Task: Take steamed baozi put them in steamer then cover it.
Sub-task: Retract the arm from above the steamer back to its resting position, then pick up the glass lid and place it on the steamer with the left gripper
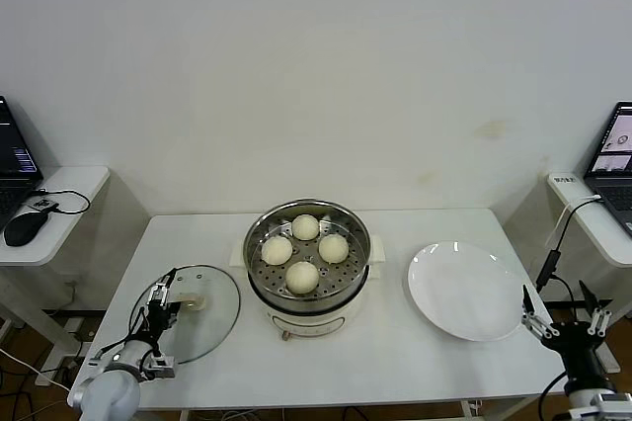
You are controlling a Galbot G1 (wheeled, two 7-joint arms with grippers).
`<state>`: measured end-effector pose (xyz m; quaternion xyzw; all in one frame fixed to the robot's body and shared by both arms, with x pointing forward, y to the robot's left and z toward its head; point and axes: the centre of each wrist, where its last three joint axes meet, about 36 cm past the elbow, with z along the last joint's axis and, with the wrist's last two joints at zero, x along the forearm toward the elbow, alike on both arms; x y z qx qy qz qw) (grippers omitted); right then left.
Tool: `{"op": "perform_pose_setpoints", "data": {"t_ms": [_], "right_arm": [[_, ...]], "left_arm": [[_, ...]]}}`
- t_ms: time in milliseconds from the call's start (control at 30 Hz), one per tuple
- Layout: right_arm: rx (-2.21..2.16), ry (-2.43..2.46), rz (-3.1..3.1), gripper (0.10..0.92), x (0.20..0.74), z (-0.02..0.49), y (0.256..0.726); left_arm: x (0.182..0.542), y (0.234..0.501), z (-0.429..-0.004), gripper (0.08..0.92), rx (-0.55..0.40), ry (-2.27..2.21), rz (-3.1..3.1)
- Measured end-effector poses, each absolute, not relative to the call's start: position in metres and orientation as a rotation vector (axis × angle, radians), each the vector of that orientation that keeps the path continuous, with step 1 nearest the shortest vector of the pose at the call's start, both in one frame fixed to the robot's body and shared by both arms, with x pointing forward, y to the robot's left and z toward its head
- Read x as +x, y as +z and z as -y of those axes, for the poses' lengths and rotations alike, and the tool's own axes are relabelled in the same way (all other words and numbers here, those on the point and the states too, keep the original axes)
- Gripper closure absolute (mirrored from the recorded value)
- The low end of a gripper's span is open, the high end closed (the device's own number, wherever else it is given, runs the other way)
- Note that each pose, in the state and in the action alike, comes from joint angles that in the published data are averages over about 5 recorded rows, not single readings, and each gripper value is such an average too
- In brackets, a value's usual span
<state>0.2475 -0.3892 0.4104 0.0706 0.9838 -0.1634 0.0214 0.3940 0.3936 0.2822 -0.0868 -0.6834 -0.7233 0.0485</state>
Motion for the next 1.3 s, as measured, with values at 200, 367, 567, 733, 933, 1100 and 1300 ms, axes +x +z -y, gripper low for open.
{"op": "perform_pose_setpoints", "data": {"t_ms": [200,367,567,733,933,1100,1300], "right_arm": [[0.210,-0.502,-3.056,0.200,0.247,0.387,0.407],[0.204,-0.498,-3.059,0.199,0.246,0.386,0.405],[0.199,-0.495,-3.060,0.200,0.247,0.385,0.405],[0.193,-0.493,-3.060,0.199,0.247,0.384,0.405],[0.180,-0.493,-3.060,0.199,0.247,0.382,0.405],[0.164,-0.493,-3.060,0.200,0.249,0.379,0.404],[0.144,-0.495,-3.064,0.199,0.249,0.375,0.400]], "left_arm": [[0.397,0.282,-0.391,0.287,-0.252,-2.180,2.106],[0.397,0.278,-0.392,0.442,-0.254,-2.161,2.110],[0.397,0.273,-0.393,0.616,-0.245,-2.140,2.125],[0.396,0.272,-0.396,0.763,-0.224,-2.132,2.154],[0.392,0.277,-0.400,0.861,-0.169,-2.144,2.182],[0.387,0.293,-0.403,0.861,-0.106,-2.170,2.180],[0.384,0.330,-0.400,0.861,-0.002,-2.211,2.173]]}}
